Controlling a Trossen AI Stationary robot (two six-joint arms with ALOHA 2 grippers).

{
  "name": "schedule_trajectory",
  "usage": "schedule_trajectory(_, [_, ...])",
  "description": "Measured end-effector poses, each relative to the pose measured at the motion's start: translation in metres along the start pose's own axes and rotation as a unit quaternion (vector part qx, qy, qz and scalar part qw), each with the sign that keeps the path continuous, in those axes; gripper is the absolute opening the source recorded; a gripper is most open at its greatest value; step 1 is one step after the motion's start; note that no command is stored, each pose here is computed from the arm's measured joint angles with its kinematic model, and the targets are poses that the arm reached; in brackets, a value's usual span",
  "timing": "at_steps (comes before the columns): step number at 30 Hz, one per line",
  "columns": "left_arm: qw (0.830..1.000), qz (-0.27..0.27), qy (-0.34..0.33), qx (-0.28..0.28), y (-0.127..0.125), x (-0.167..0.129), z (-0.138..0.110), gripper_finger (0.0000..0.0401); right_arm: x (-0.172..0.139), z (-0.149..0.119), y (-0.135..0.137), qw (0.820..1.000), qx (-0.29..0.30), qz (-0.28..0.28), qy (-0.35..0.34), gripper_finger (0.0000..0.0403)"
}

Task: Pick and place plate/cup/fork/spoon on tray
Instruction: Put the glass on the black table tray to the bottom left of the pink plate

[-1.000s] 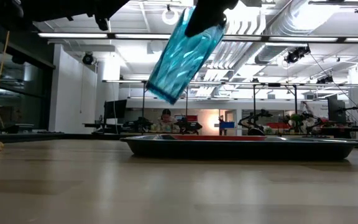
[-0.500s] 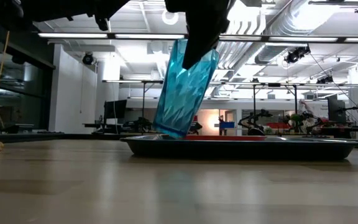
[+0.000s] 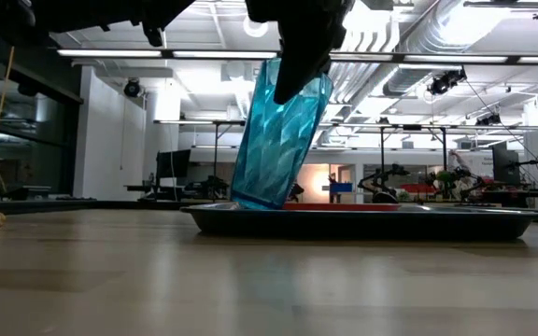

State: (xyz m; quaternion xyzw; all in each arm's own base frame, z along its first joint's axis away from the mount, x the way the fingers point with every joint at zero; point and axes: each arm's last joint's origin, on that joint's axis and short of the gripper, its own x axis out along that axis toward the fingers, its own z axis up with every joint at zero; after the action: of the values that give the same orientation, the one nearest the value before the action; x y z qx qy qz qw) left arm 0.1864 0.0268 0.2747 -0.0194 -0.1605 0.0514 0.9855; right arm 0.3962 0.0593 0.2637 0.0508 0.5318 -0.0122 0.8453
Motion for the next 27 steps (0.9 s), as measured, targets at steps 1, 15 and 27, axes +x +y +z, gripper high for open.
schedule_trajectory(1, [1.000, 0.000, 0.000, 0.000, 0.0000, 0.0000, 0.0001, 0.0149, 0.0023, -0.0001, 0.0000, 1.000, 0.000, -0.001, 0.003, 0.0004])
schedule_trajectory(15, [1.000, 0.000, 0.000, 0.000, 0.0000, 0.0000, 0.0000, 0.0149, 0.0055, 0.0019, 0.0003, 1.000, 0.001, 0.001, -0.005, 0.0018])
schedule_trajectory(27, [1.000, 0.000, 0.000, 0.000, 0.0000, 0.0000, 0.0000, 0.0149, 0.0054, 0.0059, -0.0004, 1.000, -0.005, 0.014, -0.022, 0.0032])
